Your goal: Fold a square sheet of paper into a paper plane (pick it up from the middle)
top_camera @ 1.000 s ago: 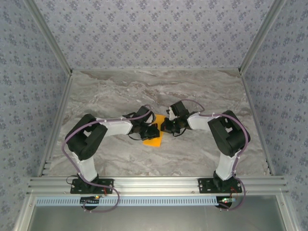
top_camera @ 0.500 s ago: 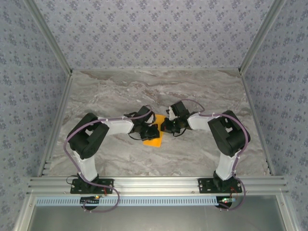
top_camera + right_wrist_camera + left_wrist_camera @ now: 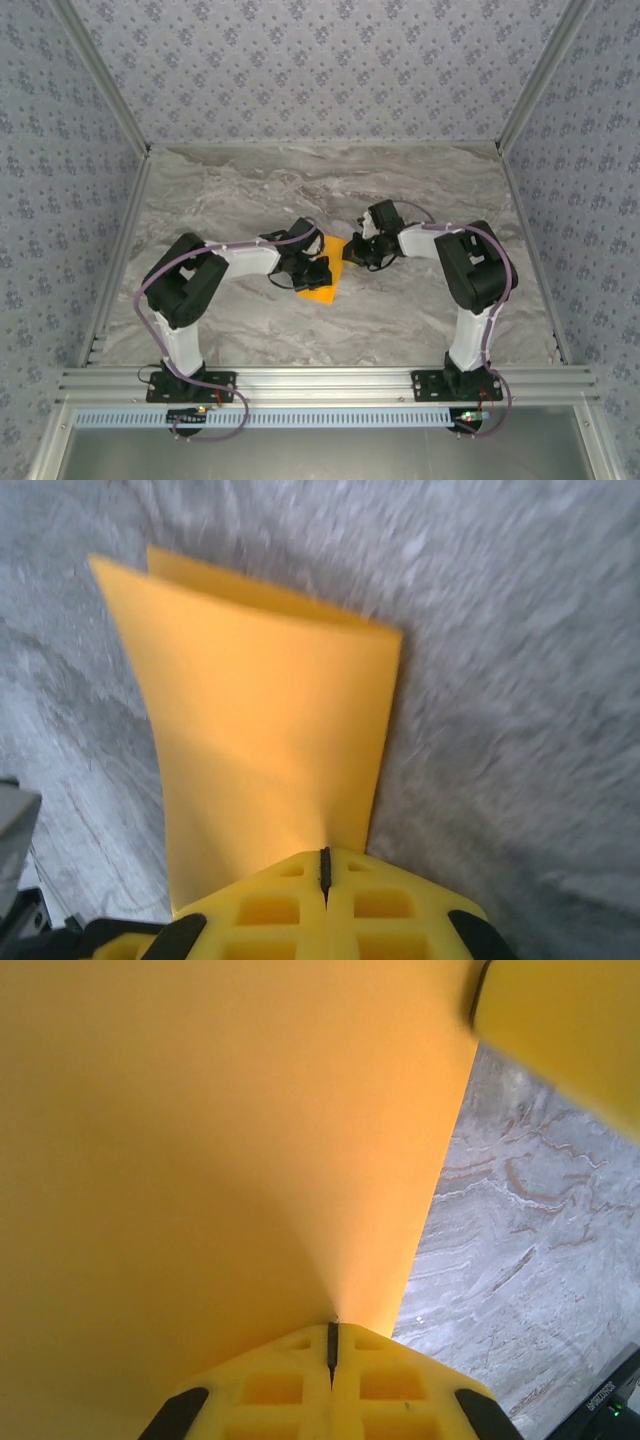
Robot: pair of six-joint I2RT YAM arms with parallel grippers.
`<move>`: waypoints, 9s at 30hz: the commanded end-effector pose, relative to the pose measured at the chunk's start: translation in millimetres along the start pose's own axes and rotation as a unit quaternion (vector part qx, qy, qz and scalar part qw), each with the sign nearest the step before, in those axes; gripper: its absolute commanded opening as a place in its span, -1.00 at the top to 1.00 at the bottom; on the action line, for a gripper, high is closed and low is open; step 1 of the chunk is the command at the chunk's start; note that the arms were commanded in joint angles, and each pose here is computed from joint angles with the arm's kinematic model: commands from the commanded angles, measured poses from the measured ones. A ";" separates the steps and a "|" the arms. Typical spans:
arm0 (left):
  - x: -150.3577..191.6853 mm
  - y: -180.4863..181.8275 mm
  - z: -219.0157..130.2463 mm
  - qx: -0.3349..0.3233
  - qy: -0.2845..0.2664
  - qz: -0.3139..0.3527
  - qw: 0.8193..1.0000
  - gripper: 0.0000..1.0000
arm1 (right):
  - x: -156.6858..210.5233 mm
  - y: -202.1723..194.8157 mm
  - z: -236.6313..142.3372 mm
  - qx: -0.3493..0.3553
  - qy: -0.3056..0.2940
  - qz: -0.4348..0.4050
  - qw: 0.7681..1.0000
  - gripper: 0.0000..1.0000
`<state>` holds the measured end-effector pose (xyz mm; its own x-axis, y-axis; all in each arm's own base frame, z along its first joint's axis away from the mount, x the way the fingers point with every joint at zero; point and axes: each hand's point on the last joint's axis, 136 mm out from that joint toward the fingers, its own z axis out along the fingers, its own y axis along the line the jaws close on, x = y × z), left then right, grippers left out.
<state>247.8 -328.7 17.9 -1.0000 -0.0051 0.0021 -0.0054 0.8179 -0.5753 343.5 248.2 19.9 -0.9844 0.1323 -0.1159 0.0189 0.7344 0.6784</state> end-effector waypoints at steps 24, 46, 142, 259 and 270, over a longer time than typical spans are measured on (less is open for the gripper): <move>25.2 27.3 11.5 -0.057 0.047 -0.012 0.997 1.00 | -26.5 20.2 -9.2 0.018 -0.014 -0.042 0.999 1.00; -30.1 -54.5 -1.9 0.073 -0.052 0.070 0.994 1.00 | 0.0 -34.8 20.7 0.077 0.039 -0.015 0.996 1.00; -14.2 142.0 -144.7 -0.076 -0.170 -0.191 0.964 -0.98 | 109.9 46.8 -27.9 0.304 0.098 -0.260 0.911 -0.49; -12.6 125.5 -129.9 -0.048 -0.138 -0.163 0.976 -0.98 | 159.6 -61.5 8.8 0.294 0.238 -0.159 0.912 -0.59; -12.0 124.9 -130.6 -0.048 -0.138 -0.161 0.976 -0.98 | 163.4 -65.6 9.2 0.257 0.265 -0.162 0.915 -0.58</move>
<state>259.2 -147.6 51.4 -0.8958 -0.4407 -0.0576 -0.3561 0.7892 -0.5004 210.9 266.8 11.7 -0.9305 -0.3616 0.0578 -0.3244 0.8872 0.3280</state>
